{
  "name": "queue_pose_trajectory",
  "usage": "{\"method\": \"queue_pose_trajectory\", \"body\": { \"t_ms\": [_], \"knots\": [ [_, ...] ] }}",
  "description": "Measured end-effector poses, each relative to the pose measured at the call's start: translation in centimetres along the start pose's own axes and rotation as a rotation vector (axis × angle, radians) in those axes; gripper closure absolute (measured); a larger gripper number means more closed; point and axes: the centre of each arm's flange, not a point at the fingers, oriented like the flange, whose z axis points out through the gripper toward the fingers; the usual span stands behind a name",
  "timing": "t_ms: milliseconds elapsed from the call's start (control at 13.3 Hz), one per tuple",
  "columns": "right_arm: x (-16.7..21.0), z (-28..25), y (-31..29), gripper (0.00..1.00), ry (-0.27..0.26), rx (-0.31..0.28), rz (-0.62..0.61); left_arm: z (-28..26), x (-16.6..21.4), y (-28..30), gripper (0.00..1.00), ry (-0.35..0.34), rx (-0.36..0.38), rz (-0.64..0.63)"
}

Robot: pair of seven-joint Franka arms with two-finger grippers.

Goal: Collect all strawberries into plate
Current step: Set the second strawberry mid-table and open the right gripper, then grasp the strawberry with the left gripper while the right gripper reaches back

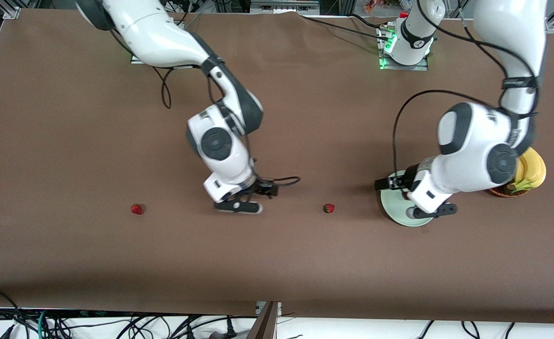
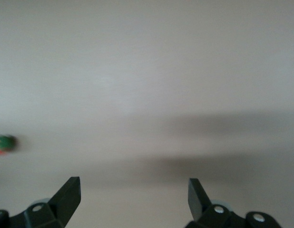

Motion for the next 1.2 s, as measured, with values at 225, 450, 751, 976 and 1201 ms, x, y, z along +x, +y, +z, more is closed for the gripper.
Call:
{"method": "queue_pose_trajectory", "body": {
  "t_ms": [225, 450, 751, 976, 1201],
  "knots": [
    [3.0, -0.6, 9.0, 0.00, -0.134, -0.071, -0.136, 5.4, 0.8, 3.4, 0.00, 0.136, -0.050, -0.080],
    [5.6, 0.4, 20.0, 0.00, -0.239, -0.077, -0.200, 11.2, 0.5, 5.9, 0.00, 0.211, -0.079, -0.100],
    [6.4, 2.6, 28.1, 0.00, -0.292, -0.113, -0.305, 15.0, -0.2, 7.2, 0.03, 0.240, -0.056, -0.064],
    [6.3, 5.2, 31.2, 0.00, -0.298, -0.115, -0.312, 17.0, -0.5, 7.2, 0.15, 0.249, -0.012, -0.026],
    [6.4, 6.8, 33.2, 0.00, -0.286, -0.121, -0.340, 18.2, -1.1, 7.8, 0.26, 0.250, 0.018, 0.006]
  ]
}}
